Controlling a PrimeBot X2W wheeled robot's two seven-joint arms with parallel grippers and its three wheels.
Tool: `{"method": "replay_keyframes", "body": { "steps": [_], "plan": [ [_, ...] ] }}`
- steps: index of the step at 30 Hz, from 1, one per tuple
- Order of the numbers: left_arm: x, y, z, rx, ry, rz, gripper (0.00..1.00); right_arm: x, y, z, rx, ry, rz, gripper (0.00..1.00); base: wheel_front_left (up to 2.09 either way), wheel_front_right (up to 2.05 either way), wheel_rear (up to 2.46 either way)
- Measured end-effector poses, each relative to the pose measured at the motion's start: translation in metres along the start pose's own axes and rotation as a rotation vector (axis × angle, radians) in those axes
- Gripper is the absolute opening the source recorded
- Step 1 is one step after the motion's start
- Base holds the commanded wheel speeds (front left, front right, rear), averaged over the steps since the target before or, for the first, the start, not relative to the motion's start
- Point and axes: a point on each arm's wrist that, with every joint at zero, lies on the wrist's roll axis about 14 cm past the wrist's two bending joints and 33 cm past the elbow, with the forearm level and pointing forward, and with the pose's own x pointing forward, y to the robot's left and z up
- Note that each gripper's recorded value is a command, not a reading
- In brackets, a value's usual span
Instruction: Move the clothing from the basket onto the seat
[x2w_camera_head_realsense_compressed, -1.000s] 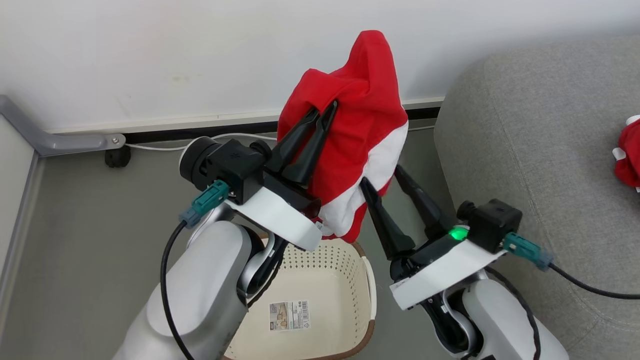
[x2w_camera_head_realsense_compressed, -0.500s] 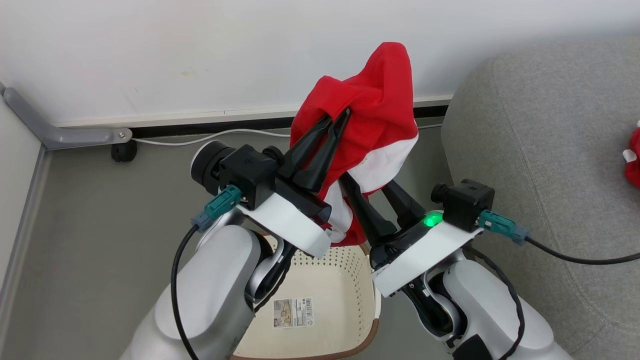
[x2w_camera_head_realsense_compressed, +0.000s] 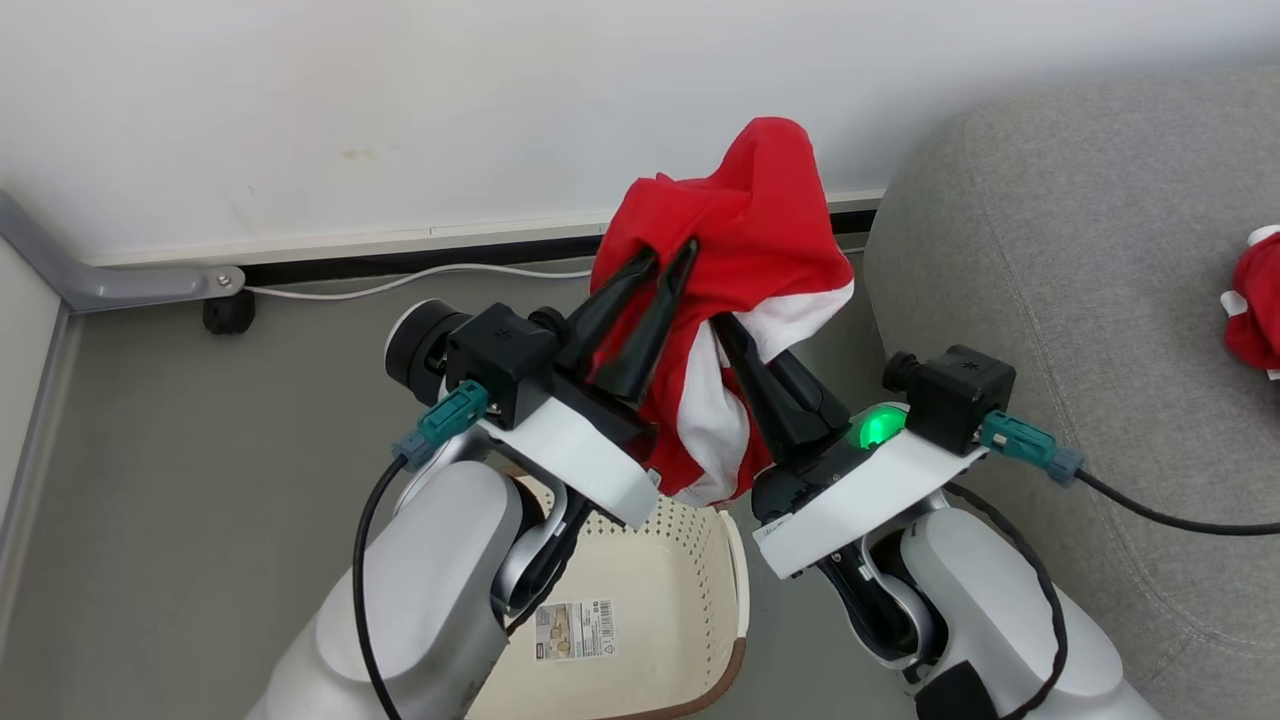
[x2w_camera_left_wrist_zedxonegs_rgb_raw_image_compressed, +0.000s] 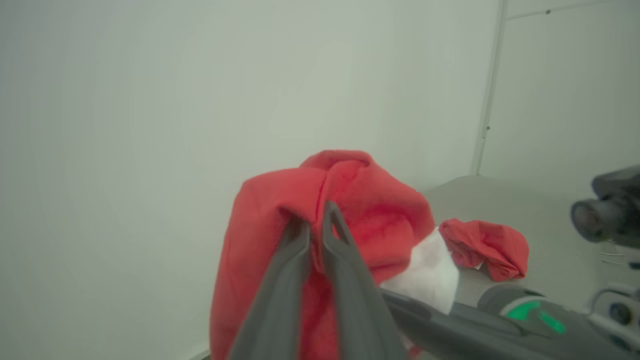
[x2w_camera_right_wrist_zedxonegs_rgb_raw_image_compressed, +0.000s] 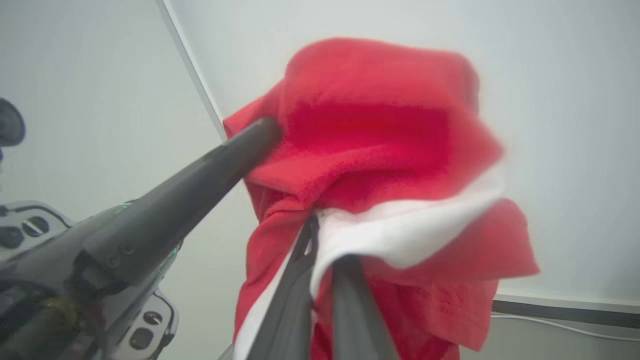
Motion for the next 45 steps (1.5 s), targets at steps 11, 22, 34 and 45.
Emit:
{"method": "replay_keyframes", "body": {
  "steps": [11,22,34,45],
  "plan": [
    [0.000,-0.008,-0.020,-0.020,0.041,-0.019,1.00,-0.015,-0.022,0.043,-0.073,-0.121,-0.079,0.00,0.00,0.00,0.00],
    [0.007,-0.035,-0.044,-0.043,0.090,-0.101,1.00,-0.056,-0.067,0.102,-0.194,-0.256,-0.240,0.00,0.00,0.00,0.00],
    [0.008,-0.091,-0.072,-0.085,0.156,-0.251,1.00,-0.116,-0.089,0.149,-0.294,-0.355,-0.389,0.00,0.00,0.00,0.00],
    [0.005,-0.152,-0.091,-0.141,0.206,-0.419,1.00,-0.182,-0.101,0.188,-0.393,-0.436,-0.542,0.00,0.00,0.00,0.00]
  ]
}}
